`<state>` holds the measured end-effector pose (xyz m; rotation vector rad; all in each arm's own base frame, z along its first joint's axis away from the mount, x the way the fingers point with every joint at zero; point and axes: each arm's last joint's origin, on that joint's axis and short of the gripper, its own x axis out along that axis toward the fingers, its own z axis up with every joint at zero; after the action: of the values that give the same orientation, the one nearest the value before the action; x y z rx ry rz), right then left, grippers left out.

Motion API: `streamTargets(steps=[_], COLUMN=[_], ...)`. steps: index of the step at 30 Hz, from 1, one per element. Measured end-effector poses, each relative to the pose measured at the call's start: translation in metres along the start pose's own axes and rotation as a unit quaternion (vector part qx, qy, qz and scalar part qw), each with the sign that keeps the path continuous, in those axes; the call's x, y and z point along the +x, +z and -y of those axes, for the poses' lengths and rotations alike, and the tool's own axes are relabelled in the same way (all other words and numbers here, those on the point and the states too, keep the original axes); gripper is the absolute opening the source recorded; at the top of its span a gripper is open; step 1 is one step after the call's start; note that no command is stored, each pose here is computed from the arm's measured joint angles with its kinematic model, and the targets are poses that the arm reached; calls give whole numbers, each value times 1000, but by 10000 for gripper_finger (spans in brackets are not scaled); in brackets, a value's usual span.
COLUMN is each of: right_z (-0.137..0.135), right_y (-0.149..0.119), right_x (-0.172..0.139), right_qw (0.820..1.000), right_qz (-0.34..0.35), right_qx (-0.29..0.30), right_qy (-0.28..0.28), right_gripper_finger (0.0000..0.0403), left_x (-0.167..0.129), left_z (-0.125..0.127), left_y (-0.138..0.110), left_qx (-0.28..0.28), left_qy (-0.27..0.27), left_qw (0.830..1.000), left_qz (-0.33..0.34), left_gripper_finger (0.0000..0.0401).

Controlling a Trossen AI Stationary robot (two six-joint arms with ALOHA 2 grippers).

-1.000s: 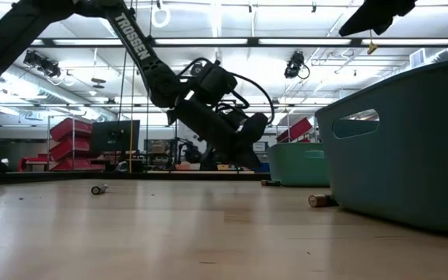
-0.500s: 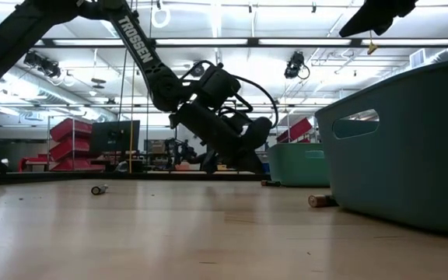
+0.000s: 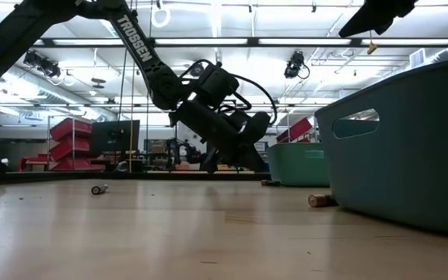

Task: Sort batteries
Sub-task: Put the black battery into the blue bin

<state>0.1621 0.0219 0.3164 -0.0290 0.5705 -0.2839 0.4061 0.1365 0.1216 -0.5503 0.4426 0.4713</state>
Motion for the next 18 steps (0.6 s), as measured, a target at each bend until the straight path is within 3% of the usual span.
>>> streamTargets(steps=[5, 10, 13, 18], right_z=[0, 0, 0, 1], right_y=[-1, -1, -2, -4], right_x=[0, 0, 0, 0], right_qw=[1000, 1000, 1000, 1000], right_qz=[-2, -7, -10, -19], right_qx=[0, -3, -2, -4], right_qy=[-1, -2, -2, -5], right_gripper_finger=[1, 0, 1, 1], left_x=[0, -1, -7, -5], left_z=[-1, -1, 1, 7], left_y=[1, 5, 17, 42], left_qx=[-7, 9, 23, 56], left_qy=[-1, -3, -22, -31], left_qw=[1000, 998, 994, 994], left_qz=[-4, -67, -103, -90], left_gripper_finger=[0, 0, 0, 0])
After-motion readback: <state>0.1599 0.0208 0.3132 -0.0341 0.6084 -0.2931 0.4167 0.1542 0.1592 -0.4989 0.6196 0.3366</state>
